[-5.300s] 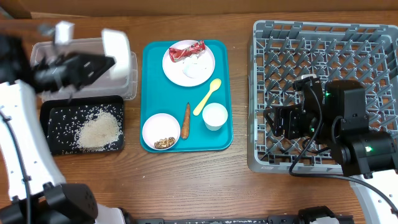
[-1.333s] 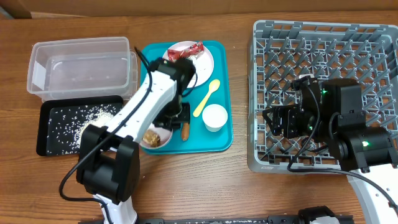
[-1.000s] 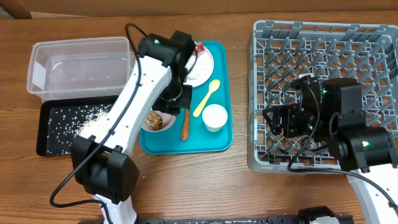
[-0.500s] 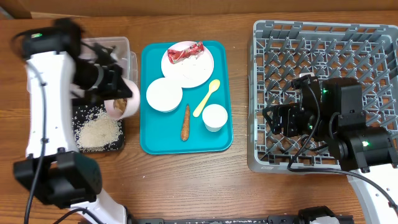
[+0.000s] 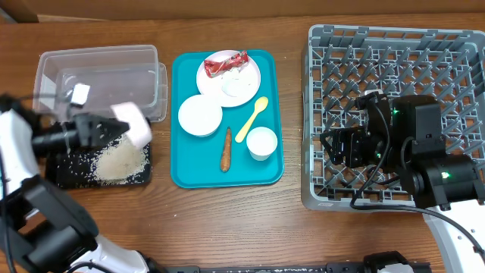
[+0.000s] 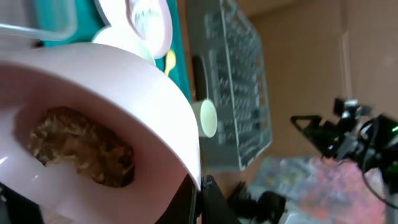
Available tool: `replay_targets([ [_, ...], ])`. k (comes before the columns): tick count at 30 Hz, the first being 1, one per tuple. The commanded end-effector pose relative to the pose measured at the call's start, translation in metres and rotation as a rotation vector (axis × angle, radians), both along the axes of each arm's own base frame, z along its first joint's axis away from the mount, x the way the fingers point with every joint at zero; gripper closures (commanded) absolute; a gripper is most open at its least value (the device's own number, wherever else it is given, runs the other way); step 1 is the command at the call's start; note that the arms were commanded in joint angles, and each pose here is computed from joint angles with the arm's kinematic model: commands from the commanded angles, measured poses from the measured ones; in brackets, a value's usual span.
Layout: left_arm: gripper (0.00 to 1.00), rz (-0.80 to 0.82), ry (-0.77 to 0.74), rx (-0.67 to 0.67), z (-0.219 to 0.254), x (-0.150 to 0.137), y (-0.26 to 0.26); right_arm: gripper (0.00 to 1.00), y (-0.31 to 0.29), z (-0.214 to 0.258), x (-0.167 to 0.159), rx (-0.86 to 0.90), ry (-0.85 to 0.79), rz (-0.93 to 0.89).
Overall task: Sort waste into correct bins and load items into the dishwasher
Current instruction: 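Move the scraps bowl over the black tray and tip it out, then return the emptied bowl to the teal tray with the left gripper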
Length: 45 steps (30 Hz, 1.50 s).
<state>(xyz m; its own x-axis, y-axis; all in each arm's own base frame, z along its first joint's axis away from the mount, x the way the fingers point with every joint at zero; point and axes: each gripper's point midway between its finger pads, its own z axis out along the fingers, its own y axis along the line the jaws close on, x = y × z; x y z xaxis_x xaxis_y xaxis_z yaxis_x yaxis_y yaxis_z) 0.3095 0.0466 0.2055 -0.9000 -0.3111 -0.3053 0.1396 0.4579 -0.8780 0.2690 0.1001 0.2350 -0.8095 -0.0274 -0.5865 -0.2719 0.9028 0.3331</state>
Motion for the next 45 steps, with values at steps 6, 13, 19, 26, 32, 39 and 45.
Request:
replay_targets([
  [6,0.96,0.229,-0.192,-0.070,-0.008,-0.008,0.047,0.20,0.004,0.007,0.001,0.024,-0.013,0.011],
  [13,0.96,0.323,-0.203,-0.126,-0.004,-0.007,0.064,0.20,0.004,0.007,0.001,0.024,-0.013,0.011],
  [19,0.96,0.328,-0.257,-0.117,0.000,-0.004,0.066,0.20,0.004,0.007,0.001,0.024,-0.012,0.011],
  [26,0.96,0.330,-0.268,-0.134,0.006,-0.002,0.064,0.20,0.004,0.006,0.001,0.023,-0.010,0.011],
  [32,0.96,0.201,-0.357,-0.064,0.050,0.008,0.034,0.20,0.004,0.006,0.001,0.023,-0.010,0.011],
  [39,0.96,-0.199,-0.438,0.152,0.102,0.001,-0.074,0.20,0.004,0.006,0.001,0.023,-0.009,0.011],
  [45,0.96,-0.245,-0.065,0.450,0.054,0.010,-0.123,0.20,0.003,0.006,0.001,0.023,-0.010,0.010],
])
